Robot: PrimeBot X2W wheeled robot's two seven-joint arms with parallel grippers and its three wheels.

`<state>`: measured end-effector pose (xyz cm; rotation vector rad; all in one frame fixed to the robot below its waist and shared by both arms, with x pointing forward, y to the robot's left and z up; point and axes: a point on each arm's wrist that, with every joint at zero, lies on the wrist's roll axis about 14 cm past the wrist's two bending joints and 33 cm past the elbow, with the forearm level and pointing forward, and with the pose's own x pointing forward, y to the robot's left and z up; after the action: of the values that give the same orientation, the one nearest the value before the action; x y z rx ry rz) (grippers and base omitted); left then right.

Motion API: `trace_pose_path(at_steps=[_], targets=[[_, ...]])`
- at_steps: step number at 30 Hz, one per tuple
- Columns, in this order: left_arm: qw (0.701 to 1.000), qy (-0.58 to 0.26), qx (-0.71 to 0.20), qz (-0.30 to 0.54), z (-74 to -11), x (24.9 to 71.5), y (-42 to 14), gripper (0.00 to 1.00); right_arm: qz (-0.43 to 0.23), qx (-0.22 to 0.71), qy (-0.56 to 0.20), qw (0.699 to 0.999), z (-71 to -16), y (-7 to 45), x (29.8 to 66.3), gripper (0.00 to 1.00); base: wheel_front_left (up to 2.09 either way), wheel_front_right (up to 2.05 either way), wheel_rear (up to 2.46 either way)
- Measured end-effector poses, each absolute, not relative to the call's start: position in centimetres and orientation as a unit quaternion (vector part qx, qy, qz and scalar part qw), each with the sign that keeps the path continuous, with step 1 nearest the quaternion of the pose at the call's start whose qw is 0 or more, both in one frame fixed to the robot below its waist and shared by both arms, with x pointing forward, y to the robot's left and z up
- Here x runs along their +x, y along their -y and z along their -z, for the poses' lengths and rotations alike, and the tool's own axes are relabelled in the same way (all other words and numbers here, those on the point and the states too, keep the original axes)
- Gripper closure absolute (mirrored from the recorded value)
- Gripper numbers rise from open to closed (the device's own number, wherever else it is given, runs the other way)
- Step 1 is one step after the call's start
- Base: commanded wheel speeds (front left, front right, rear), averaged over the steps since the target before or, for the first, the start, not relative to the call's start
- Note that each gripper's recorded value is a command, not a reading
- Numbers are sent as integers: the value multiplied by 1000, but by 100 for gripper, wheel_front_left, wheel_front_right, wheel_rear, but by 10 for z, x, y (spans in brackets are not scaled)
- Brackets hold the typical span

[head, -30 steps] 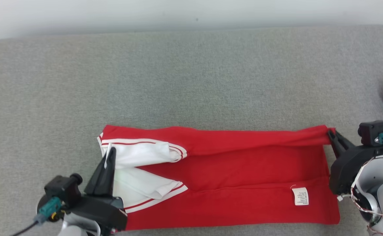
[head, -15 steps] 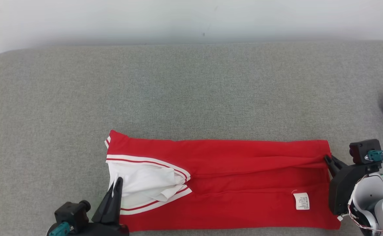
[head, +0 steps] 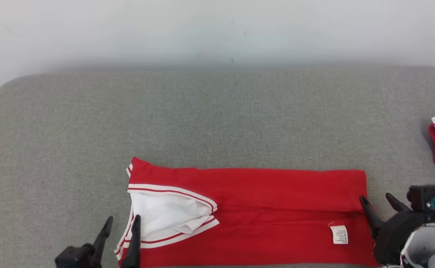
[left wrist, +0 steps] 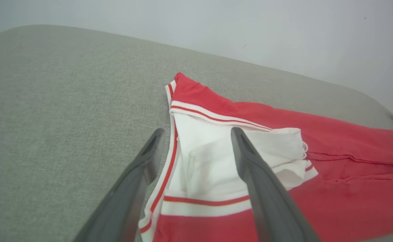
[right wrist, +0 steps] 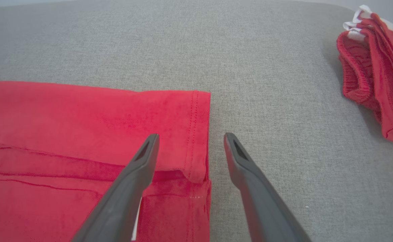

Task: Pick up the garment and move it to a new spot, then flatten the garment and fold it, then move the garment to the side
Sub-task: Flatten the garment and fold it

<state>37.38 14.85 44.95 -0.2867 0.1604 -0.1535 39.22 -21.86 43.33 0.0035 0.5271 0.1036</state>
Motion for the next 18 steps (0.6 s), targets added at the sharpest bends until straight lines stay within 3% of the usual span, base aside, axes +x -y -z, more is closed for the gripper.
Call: trace_pose_path(at_steps=[18], targets=[[991,85,-98,16,-534,347,-192,0,5,118,-137,984,-465,211,368,0,0,0,0]])
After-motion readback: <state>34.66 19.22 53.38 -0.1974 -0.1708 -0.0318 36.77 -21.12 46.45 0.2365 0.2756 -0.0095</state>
